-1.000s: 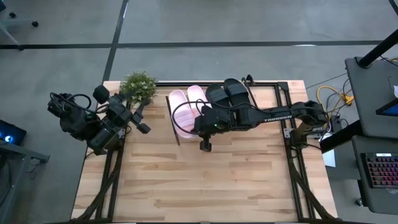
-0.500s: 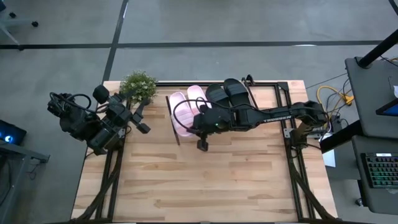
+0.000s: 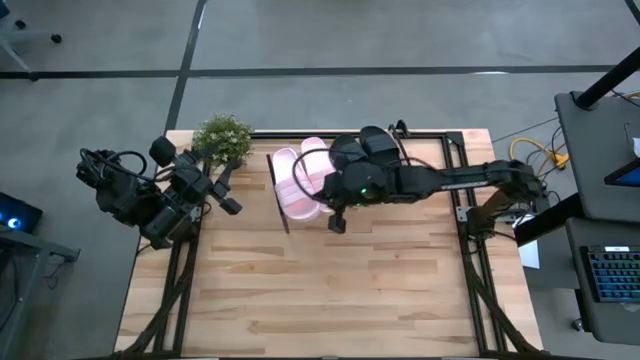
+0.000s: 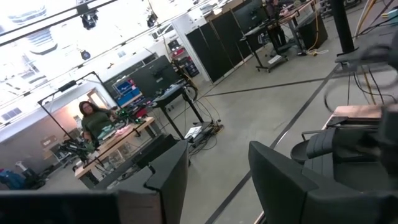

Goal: Pick and place slides into the shelf
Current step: Adjust the right pink slipper on the shelf

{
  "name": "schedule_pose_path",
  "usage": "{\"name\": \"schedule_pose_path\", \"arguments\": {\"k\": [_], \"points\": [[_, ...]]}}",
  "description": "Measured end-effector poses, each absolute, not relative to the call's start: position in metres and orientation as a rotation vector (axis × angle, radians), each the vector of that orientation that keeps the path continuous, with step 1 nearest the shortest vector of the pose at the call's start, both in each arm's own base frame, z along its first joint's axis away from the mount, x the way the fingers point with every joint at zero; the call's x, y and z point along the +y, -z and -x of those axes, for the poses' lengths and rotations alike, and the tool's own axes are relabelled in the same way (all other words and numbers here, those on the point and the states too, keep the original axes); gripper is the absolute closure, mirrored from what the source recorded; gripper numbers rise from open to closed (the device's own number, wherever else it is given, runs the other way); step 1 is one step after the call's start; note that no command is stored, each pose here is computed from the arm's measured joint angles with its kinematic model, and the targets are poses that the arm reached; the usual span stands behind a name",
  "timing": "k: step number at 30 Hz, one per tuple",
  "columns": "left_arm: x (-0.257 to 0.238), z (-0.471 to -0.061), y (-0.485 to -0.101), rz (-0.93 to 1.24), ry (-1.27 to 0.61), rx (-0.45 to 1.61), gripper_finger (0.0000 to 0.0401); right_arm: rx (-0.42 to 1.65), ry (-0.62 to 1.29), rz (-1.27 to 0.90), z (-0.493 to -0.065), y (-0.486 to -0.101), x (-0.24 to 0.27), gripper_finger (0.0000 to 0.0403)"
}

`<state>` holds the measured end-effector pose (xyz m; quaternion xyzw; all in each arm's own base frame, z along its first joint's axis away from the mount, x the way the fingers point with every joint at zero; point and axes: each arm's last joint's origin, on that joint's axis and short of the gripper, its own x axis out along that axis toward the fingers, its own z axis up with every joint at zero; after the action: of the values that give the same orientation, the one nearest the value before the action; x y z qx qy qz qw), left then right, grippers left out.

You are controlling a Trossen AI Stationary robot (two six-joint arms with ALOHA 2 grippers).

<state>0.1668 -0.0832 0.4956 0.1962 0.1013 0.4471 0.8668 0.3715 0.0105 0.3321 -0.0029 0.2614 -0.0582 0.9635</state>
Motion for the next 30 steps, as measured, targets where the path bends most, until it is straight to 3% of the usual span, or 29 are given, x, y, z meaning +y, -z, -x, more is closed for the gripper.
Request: {"name": "schedule_pose_path", "arguments": {"k": [7,14,21,26,30], "points": [[-0.083,-0.167,-0.496,-0.411,-0.936,0.212,0.0247,0.642,0.167,0.263,-0.352,-0.338,-0.006,0.0372],[-0.083,-0.167,-0.495,-0.412,-0.936,0.212,0.0247,0.799,0.171,0.507,-0.351,-0.324,-0.011,0.0278],[-0.083,-0.167,-0.496,-0.411,-0.936,0.212,0.0247,0.841,0.151,0.474,-0.348,-0.318,-0.009,0.02],[-0.083,-0.167,-0.496,-0.411,-0.936,0.212,0.0247,0.906,0.125,0.493,-0.347,-0.295,-0.005,0.0185],[-0.083,-0.167,-0.495,-0.411,-0.936,0.212,0.0247,0.883,0.217,0.59,-0.348,-0.288,0.002,0.0186]]}}
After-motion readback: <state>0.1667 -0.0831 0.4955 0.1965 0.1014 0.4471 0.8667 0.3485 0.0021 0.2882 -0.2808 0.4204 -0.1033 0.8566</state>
